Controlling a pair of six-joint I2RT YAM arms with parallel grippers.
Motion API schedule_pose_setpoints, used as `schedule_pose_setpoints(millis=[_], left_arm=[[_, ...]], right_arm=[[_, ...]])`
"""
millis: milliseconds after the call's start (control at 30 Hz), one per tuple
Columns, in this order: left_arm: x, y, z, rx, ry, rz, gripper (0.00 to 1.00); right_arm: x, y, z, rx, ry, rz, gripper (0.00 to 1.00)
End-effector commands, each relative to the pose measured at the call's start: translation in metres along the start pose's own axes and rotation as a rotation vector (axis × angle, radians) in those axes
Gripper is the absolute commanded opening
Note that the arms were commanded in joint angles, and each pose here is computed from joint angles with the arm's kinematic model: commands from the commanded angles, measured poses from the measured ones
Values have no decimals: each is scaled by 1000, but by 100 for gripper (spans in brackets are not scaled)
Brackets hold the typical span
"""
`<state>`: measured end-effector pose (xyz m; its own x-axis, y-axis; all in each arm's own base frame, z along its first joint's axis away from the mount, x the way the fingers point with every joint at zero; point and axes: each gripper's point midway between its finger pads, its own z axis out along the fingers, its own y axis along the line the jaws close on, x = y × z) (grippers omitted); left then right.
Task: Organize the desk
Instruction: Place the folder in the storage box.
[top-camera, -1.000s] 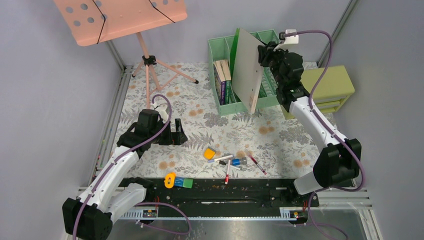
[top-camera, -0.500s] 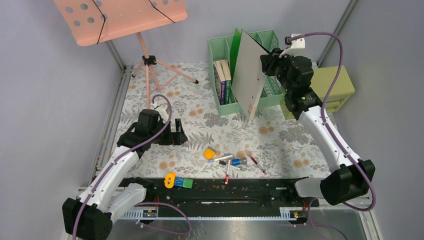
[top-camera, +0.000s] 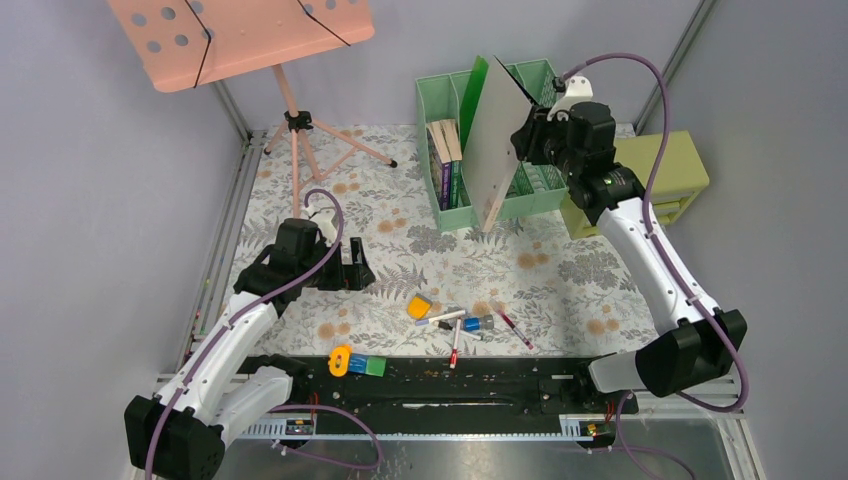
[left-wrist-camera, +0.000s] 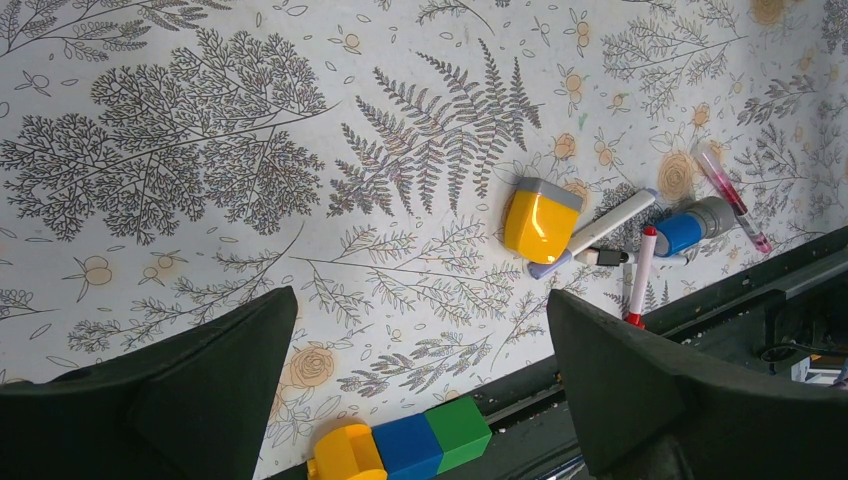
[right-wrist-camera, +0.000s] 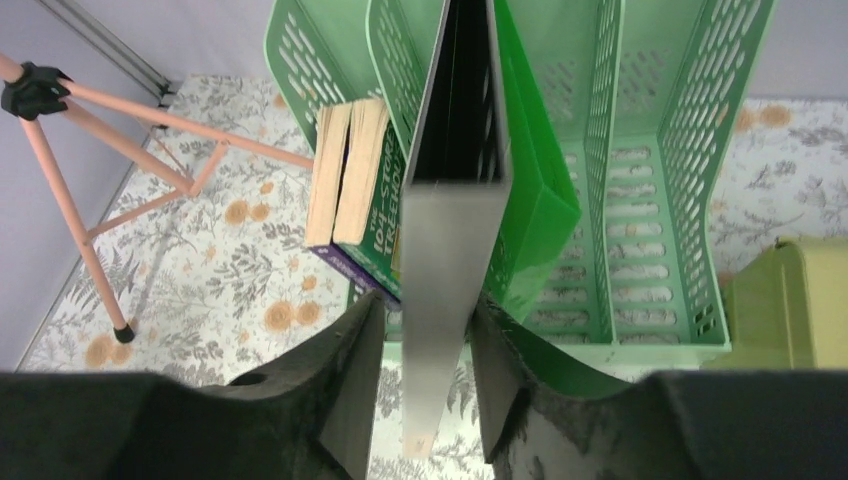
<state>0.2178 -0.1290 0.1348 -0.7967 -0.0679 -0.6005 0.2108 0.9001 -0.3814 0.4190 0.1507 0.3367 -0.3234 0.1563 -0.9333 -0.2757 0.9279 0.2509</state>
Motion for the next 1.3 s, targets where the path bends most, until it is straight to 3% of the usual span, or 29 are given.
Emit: schedule_pose_setpoints(millis=[0, 67, 200, 300, 367, 567, 867, 1167, 1267], left_arm=[[-13, -3, -2, 3, -51, 30, 99], [-12, -3, -1, 3, -45, 29, 99], [-11, -3, 0, 6, -39, 28, 99], [-12, -3, 0, 5, -40, 28, 99], [-12, -3, 0, 4, -44, 28, 99], [-12, -3, -1, 2, -45, 29, 99], [-12, -3, 0, 2, -40, 28, 99], [-12, -1, 1, -3, -42, 27, 99], [-11, -1, 1, -3, -41, 28, 99]], right_arm=[[-3, 10, -15, -27, 37, -2, 48], [-6, 11, -17, -35, 30, -8, 51], [-8, 13, -8, -51, 37, -28, 33], [-5, 12, 5, -55, 59, -29, 32], [-5, 10, 10, -51, 74, -15, 35], [-25, 2, 11, 1, 41, -21, 60], [-67, -11, -4, 95, -10, -64, 88], [-99, -8, 18, 88, 60, -82, 91], [-88, -7, 38, 76, 140, -64, 90]])
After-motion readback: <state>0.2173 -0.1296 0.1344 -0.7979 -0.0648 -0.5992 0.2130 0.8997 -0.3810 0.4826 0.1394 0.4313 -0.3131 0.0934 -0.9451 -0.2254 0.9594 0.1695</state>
